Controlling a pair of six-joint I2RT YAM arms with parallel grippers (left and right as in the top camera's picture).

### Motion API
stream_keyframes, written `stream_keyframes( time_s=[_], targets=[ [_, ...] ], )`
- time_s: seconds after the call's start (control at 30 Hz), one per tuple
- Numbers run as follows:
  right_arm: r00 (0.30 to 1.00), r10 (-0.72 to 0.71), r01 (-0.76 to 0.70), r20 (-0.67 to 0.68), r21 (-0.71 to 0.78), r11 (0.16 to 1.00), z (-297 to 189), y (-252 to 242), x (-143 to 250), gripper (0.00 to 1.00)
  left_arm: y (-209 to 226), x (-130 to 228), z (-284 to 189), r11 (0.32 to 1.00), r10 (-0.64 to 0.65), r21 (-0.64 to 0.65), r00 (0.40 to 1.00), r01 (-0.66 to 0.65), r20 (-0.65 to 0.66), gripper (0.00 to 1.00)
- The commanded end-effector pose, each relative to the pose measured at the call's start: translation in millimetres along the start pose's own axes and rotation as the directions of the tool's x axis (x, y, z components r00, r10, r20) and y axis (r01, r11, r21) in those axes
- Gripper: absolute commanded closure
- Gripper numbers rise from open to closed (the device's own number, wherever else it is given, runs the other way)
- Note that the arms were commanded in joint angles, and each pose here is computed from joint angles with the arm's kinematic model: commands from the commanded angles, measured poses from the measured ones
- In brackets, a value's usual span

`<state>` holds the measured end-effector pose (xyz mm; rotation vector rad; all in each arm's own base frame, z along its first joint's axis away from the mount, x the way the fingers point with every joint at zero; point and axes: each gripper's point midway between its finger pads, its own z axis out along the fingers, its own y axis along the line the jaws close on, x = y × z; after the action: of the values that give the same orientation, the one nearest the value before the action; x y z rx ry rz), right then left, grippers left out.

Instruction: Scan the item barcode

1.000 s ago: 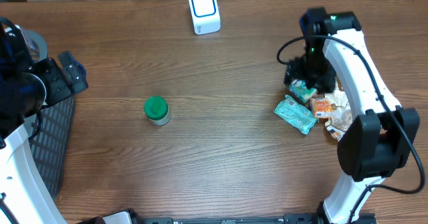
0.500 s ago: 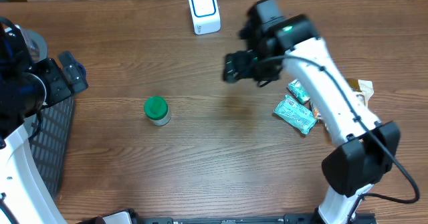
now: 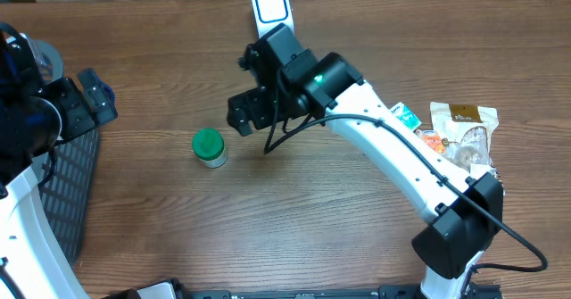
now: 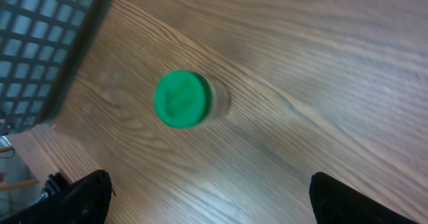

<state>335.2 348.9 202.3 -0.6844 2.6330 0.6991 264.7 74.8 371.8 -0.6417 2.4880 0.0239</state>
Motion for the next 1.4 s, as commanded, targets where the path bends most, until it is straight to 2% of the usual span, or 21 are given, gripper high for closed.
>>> stream_keyframes(
  time_s=[0.0,0.57,0.9,1.13,1.37],
  targets=[
    [0.999,-0.031,0.031,0.018,0.023,0.999,11,4,-3,0.05,0,-1,0,1.000,0.016,0.003,1.000,-0.016,0.003,0.00],
    [0.963,-0.269,0.270,0.015,-0.002,0.963,111,17,-5,0.04,0,-1,0,1.000,0.016,0.003,1.000,-0.016,0.003,0.00],
    [0.931,-0.358,0.361,0.068,-0.029,0.932,125,44,-8,0.00,0,-1,0,1.000,0.015,0.003,1.000,-0.015,0.003,0.00],
    [0.921,-0.389,0.388,-0.005,-0.045,0.921,155,48,17,0.00,0,-1,0,1.000,0.016,0.003,1.000,-0.016,0.003,0.00],
    [0.923,-0.381,0.379,-0.048,-0.045,0.924,163,43,28,0.00,0,-1,0,1.000,0.016,0.003,1.000,-0.016,0.003,0.00]
  ],
)
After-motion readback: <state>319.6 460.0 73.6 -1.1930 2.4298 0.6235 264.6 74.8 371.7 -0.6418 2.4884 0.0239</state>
